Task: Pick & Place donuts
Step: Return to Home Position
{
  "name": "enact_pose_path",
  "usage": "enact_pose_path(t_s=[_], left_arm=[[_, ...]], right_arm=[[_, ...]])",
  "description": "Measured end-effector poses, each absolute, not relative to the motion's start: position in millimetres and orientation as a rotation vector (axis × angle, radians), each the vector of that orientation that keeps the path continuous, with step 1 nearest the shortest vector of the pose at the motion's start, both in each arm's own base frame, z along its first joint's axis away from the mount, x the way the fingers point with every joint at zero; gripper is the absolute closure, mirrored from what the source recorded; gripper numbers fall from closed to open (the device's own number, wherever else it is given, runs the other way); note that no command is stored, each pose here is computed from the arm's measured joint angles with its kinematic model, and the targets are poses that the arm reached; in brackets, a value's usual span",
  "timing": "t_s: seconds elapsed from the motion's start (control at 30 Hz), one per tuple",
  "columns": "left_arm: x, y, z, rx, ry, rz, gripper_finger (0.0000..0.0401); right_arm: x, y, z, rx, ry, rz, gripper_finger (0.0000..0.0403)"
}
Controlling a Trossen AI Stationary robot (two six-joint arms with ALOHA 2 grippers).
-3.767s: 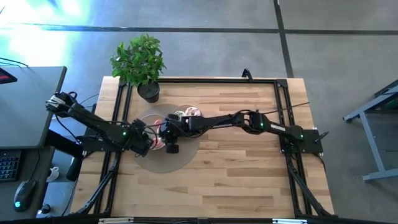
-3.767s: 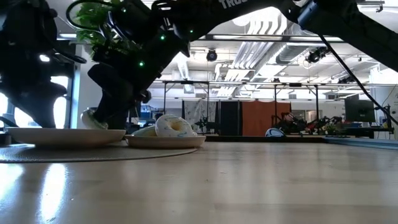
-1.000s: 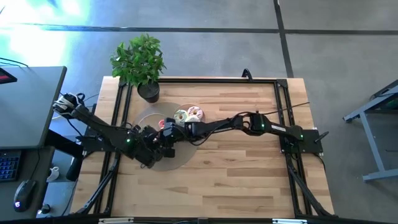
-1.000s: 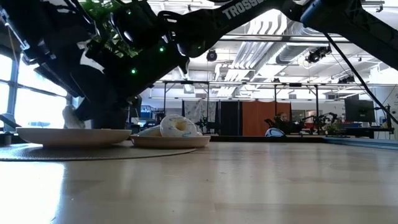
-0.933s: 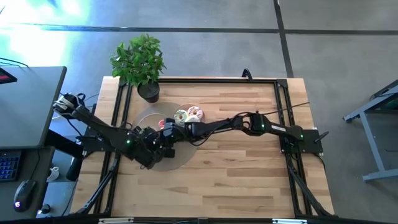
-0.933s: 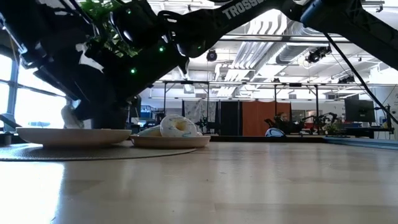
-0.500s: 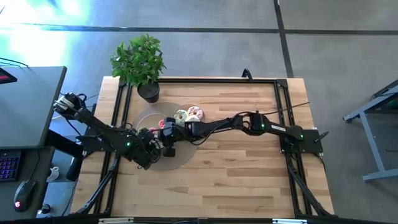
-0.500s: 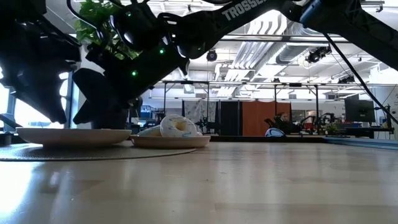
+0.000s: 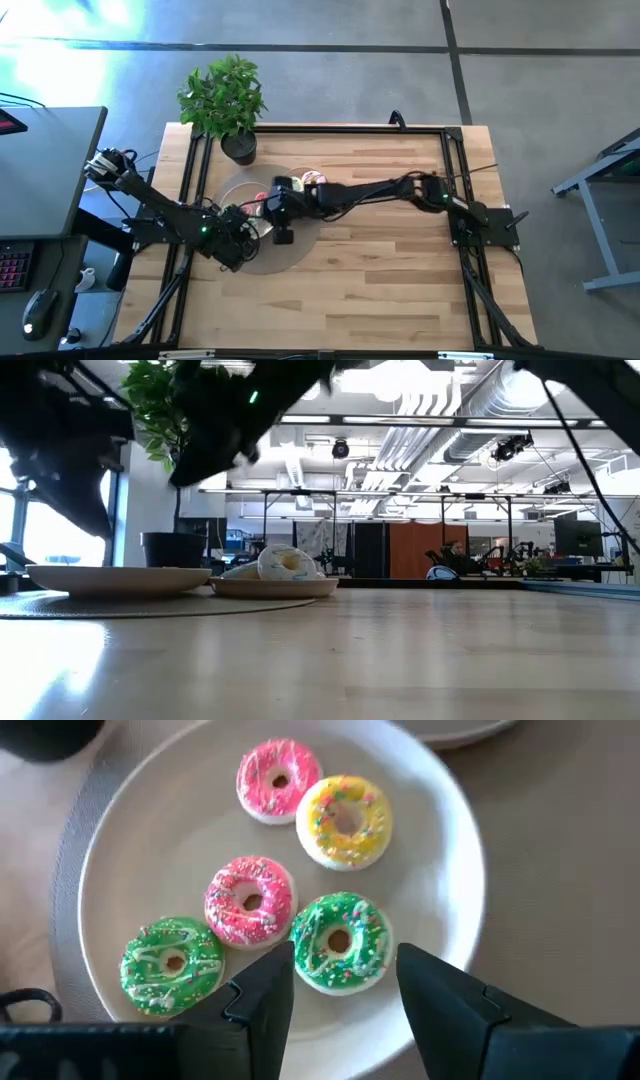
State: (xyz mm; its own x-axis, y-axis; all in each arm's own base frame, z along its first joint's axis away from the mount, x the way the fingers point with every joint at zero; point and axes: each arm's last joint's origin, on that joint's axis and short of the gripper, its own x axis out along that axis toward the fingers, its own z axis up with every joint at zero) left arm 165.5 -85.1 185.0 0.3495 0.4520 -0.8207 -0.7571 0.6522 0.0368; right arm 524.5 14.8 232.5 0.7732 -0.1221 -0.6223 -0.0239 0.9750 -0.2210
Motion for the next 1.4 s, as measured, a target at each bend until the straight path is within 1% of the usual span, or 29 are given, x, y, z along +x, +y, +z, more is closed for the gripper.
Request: enact_pose_path(t_s=[0.13,0.3,0.43,0.53,0.63,0.73,0.83,1.0,1.1,1.2,1.4], left_arm=[[169,-86,208,-0.355,0.849,0.778,0.0227],[159,-77,253,-0.307,0.737,0.723,0.0227],[137,-63,282,-0.371,0.648,0.672,0.0227],[114,-52,295,-0.405,0.541,0.624,0.0227],[92,-40,296,-0.428,0.451,0.584,0.0227],[73,-30,288,-0.465,0.384,0.533,0.0227],[63,-25,273,-0.49,0.329,0.497,0.0227],[69,-32,249,-0.364,0.212,0.418,0.0227],[76,-37,245,-0.379,0.135,0.346,0.0227],[83,-40,246,-0.386,0.081,0.271,0.0227],[94,-31,233,-0.35,0.085,0.304,0.0227]], right_arm=[[488,14,290,-0.24,0.744,-0.105,0.0318],[428,16,356,-0.261,0.813,-0.181,0.0337],[376,19,394,-0.2,0.877,-0.205,0.0357],[348,28,411,-0.177,0.84,-0.245,0.0371],[325,39,403,-0.19,0.811,-0.232,0.0381],[296,46,382,-0.17,0.754,-0.187,0.0385],[264,46,355,-0.123,0.634,-0.122,0.0386],[211,39,319,-0.057,0.405,0.084,0.0385],[178,30,307,-0.044,0.305,0.086,0.0388],[150,24,293,-0.036,0.266,0.082,0.0392],[114,19,254,-0.021,0.21,0.15,0.0399]])
